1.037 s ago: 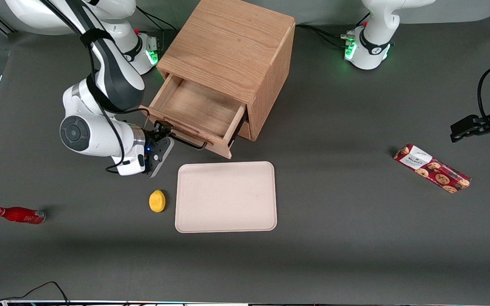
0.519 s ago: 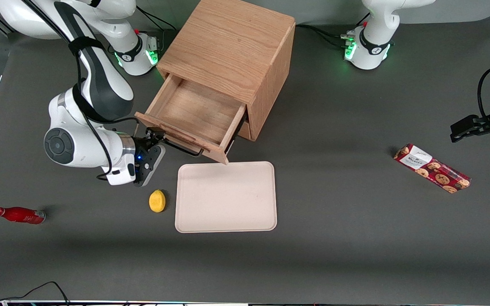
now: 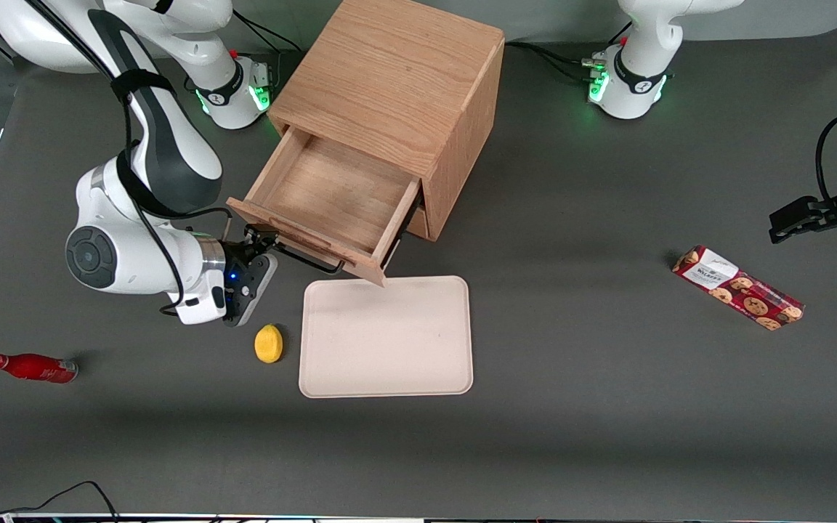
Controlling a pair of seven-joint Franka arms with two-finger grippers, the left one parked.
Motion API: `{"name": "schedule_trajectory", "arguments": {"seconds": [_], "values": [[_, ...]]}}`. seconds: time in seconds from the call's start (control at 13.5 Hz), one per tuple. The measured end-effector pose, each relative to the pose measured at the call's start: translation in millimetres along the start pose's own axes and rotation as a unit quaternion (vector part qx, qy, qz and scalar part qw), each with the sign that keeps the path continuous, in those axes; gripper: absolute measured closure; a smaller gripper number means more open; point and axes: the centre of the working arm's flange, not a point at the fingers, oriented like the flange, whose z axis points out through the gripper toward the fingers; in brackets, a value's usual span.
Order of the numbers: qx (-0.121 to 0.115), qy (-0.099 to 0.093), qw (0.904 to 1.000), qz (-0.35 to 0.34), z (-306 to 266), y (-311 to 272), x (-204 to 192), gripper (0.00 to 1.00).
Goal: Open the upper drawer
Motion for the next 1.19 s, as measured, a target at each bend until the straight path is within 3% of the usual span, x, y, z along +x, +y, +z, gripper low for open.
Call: {"name": "schedule_trajectory", "arguments": {"seconds": [0.81, 1.19], "values": [[-0.008, 0.001, 0.9998, -0.018, -8.9, 23.6, -6.5, 0.0], [0.0, -0.003, 0.9997, -0.024, -18.7, 38.5, -8.1, 0.0]]}}
